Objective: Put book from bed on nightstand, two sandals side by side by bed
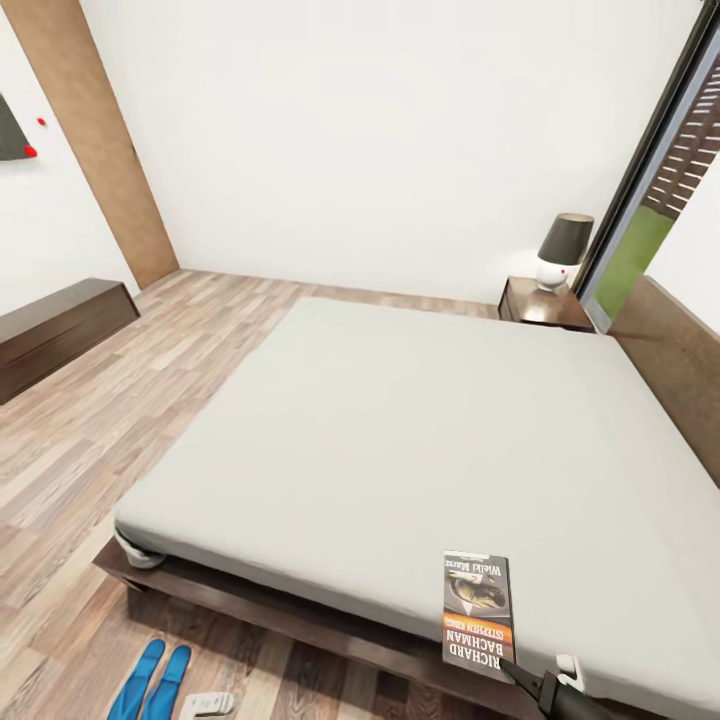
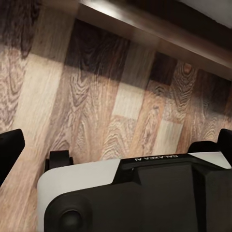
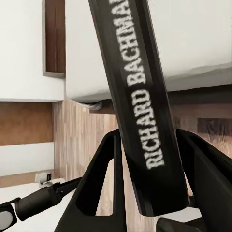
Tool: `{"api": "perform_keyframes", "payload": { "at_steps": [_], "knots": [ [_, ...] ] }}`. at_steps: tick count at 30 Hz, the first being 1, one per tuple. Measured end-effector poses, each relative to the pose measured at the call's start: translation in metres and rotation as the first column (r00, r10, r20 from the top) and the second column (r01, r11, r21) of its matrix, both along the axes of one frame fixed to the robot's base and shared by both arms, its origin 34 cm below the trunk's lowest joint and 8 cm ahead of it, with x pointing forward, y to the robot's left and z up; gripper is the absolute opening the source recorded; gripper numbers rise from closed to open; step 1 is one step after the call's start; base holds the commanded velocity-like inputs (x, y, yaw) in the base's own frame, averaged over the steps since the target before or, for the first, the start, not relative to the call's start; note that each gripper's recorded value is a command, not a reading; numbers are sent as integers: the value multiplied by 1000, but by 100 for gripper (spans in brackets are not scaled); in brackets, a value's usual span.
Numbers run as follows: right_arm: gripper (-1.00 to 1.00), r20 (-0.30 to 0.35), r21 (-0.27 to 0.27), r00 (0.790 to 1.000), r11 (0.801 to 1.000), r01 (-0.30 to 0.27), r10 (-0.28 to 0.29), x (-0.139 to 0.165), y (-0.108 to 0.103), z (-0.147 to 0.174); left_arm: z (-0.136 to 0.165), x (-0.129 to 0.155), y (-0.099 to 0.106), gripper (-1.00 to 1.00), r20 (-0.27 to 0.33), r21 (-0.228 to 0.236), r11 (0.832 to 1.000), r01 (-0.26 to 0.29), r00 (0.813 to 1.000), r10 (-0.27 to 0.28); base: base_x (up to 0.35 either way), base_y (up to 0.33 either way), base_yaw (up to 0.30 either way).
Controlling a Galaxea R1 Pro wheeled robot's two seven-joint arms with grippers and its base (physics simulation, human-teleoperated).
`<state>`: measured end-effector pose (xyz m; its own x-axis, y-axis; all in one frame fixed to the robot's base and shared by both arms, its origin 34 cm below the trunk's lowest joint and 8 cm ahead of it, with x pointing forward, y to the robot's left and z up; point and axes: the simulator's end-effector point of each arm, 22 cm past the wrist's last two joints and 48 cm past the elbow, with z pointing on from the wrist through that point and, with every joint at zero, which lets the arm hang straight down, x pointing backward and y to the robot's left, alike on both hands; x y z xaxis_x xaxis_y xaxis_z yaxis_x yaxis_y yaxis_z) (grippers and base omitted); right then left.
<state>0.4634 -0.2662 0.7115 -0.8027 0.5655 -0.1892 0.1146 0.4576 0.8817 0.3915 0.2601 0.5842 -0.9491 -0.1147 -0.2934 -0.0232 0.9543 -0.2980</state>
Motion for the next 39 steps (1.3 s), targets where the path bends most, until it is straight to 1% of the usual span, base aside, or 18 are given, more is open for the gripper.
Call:
{"api": "perform_keyframes", "payload": {
  "at_steps": [28,39],
  "knots": [
    [-100,44,0,999,1000,0,0,11,0,15,12,16,0,100,43,0,1000,0,999,0,0,0,124],
    [-100,61,0,998,1000,1,-1,15,0,21,17,22,-4,100,60,-5,1000,1,998,0,0,0,124]
  ]
}}
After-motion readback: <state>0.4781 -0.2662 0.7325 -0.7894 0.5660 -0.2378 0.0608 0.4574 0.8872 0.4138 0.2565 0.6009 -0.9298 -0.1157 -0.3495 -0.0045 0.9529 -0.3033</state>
